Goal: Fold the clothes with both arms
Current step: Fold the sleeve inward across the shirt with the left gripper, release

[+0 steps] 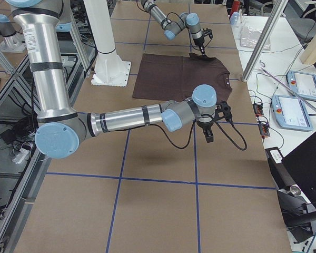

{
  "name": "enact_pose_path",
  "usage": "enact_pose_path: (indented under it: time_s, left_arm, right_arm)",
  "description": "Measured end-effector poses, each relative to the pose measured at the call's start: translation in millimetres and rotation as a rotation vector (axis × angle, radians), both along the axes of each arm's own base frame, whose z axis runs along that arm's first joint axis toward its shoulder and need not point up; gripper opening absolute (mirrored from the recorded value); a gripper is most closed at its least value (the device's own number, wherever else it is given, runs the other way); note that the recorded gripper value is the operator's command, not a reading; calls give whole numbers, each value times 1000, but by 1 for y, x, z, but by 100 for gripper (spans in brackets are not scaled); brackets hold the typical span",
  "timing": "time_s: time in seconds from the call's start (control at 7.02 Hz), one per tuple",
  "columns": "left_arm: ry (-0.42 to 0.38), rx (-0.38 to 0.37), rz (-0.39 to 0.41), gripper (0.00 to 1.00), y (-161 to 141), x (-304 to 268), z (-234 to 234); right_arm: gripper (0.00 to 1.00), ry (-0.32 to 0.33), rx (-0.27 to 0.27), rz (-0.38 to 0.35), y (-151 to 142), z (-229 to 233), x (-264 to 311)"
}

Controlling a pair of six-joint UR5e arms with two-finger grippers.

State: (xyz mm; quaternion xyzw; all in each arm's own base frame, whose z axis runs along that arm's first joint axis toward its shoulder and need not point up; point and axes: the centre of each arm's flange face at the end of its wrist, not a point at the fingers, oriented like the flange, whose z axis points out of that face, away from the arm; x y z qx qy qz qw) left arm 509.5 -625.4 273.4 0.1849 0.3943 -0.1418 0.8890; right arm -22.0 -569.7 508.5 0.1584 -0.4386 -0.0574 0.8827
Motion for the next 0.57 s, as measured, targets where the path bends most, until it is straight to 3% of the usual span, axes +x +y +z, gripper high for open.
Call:
enact_pose_path:
  time_s: [0.14, 0.29, 0.43, 0.57]
  left_arm:
    - [7, -14, -4, 0, 3, 10, -6]
    - [3, -24, -16, 10, -1, 18, -10]
    - [-3, -26, -27, 99, -5, 25, -12]
    - [-18, -5, -12, 100, -5, 28, -11]
  right_arm:
    - [100, 0, 0, 0, 0, 0, 0]
    - [100, -1, 0, 1, 0, 0, 0]
    - [100, -1, 0, 1, 1, 0, 0]
    - [100, -1, 1, 1, 1, -1, 0]
